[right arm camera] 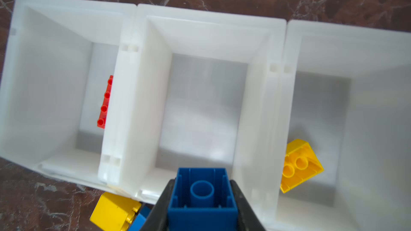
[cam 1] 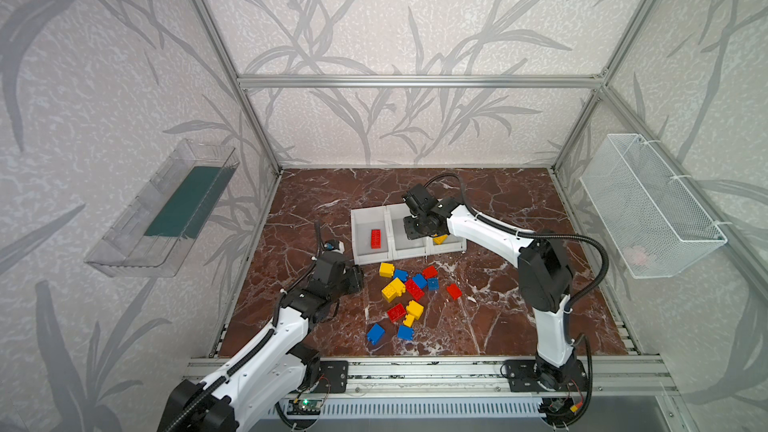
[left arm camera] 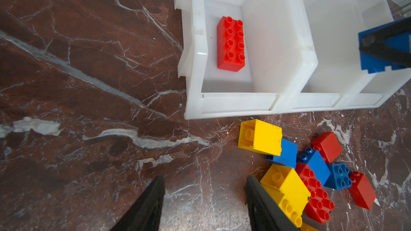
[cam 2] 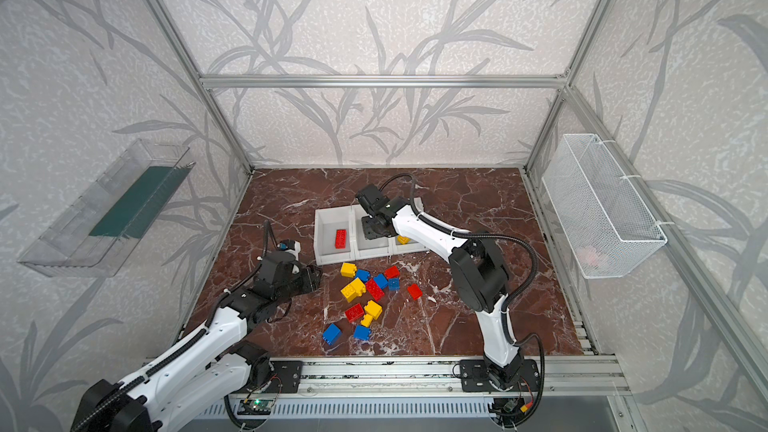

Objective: Sort the legos into containers by color
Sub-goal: 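Carry the blue brick into the middle bin compartment and release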

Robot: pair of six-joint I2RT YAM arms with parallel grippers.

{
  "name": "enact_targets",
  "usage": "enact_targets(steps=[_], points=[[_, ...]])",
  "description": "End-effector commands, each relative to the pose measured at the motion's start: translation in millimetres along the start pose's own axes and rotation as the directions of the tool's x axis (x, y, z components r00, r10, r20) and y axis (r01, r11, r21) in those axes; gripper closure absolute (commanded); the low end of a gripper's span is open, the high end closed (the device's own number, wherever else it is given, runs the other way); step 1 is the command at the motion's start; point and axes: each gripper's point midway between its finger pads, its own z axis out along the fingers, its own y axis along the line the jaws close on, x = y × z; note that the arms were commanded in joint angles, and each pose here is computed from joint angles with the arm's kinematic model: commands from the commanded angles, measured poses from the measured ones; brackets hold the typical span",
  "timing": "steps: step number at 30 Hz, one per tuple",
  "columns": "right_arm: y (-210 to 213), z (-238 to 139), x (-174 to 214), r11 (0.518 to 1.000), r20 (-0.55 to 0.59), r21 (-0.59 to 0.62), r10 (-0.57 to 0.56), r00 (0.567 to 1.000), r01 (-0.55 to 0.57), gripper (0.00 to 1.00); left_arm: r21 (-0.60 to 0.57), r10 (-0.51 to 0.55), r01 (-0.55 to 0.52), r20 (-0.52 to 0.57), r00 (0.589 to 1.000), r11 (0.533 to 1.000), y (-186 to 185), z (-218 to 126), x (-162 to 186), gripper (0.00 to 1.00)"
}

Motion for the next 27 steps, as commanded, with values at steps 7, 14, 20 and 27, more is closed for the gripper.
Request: enact_targets(steps=[7, 14, 20, 27], points=[[5.1, -20.7, -5.6, 0.999, 0.0, -0.039, -0.022, 1.0, 0.022, 0.3, 0.032, 0.012, -0.011, -0.03, 0.999, 0.999, -6.3, -0.1, 9.6, 0.39], [0.5, -52.5, 9.6, 0.996, 0.032, -0.089, 0.02, 0.999, -0.017, 0.29, 0.078, 0.045, -0.041, -0.045, 0.998, 0.996, -18.7, -1.2, 14.8, 0.39], [-26.4, -82.1, 55.6, 0.995, 0.036, -0.081, 0.067, 0.997, -0.064, 0.28, 0.117, 0.093, -0.083, -0.081, 0.992, 0.99, -30.9, 0.0, 25.3, 0.39], [-65.0, -94.2, 123.1, 0.994, -0.017, -0.02, 0.111, 0.994, -0.112, 0.28, 0.157, 0.176, -0.153, -0.144, 0.974, 0.976, -45.6, 6.5, 37.5, 0.37]])
